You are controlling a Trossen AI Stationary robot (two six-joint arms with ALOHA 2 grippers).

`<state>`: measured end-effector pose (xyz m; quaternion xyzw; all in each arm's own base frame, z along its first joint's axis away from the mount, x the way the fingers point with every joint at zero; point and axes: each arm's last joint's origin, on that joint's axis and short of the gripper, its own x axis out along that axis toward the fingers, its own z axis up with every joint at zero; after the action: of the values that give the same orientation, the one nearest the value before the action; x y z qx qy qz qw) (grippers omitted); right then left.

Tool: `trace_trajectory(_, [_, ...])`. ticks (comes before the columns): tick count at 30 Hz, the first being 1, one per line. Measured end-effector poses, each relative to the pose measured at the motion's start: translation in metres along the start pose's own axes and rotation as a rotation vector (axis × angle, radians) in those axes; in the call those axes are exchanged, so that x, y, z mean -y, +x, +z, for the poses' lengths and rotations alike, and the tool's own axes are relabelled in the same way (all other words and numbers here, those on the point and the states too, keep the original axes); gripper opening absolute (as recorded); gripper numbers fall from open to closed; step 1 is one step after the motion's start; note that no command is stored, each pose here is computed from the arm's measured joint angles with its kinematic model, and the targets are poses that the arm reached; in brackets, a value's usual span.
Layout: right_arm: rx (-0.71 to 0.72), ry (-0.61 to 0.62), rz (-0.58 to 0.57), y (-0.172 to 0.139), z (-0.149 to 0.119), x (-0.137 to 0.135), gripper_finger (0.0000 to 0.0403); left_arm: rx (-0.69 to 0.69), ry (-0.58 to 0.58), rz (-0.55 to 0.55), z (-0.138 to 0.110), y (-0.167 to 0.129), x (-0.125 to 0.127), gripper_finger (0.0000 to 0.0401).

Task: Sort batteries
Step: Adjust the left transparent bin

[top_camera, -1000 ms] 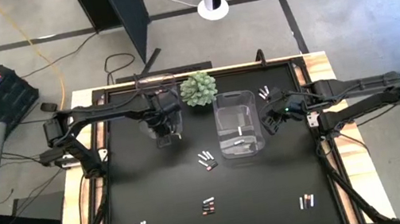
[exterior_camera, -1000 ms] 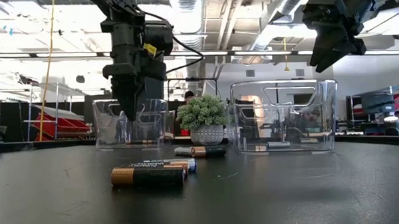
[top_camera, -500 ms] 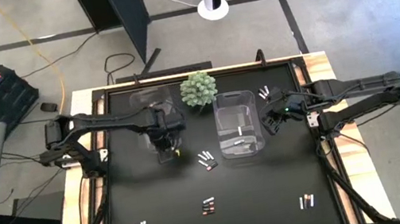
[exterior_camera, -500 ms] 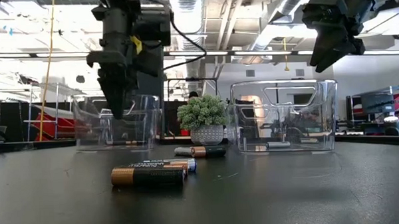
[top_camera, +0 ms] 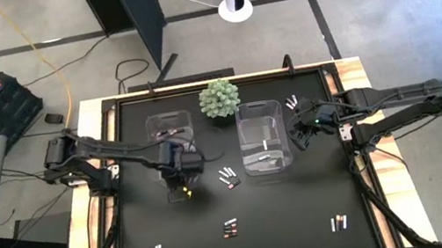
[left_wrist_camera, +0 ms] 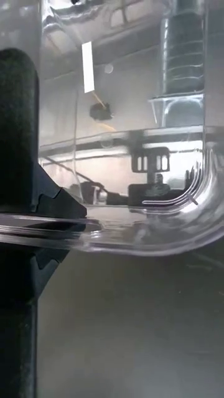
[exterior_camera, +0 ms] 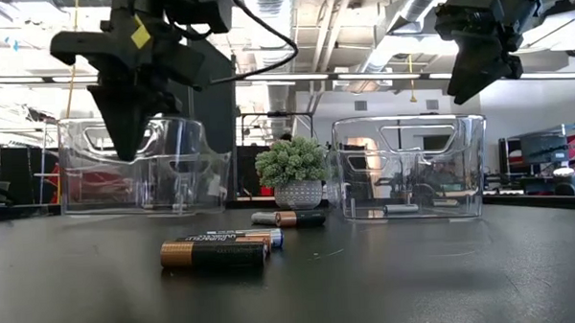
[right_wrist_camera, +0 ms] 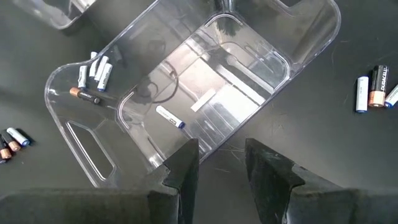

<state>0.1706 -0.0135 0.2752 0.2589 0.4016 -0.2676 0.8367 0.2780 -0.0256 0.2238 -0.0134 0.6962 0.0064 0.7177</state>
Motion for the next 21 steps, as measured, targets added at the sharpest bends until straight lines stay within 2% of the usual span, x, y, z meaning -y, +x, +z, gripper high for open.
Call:
trace_trajectory(8, [0.000,-0.012,0.001,0.000,0.000,0.000,0.0147,0.009,0.006,-0.002,-0.001,0.000,0.011,0.0011])
trace_trajectory(21, [0.001,-0.015,0.002,0.000,0.000,0.000,0.0147,-0.008,-0.017,0.001,-0.003,0.000,0.012,0.0012])
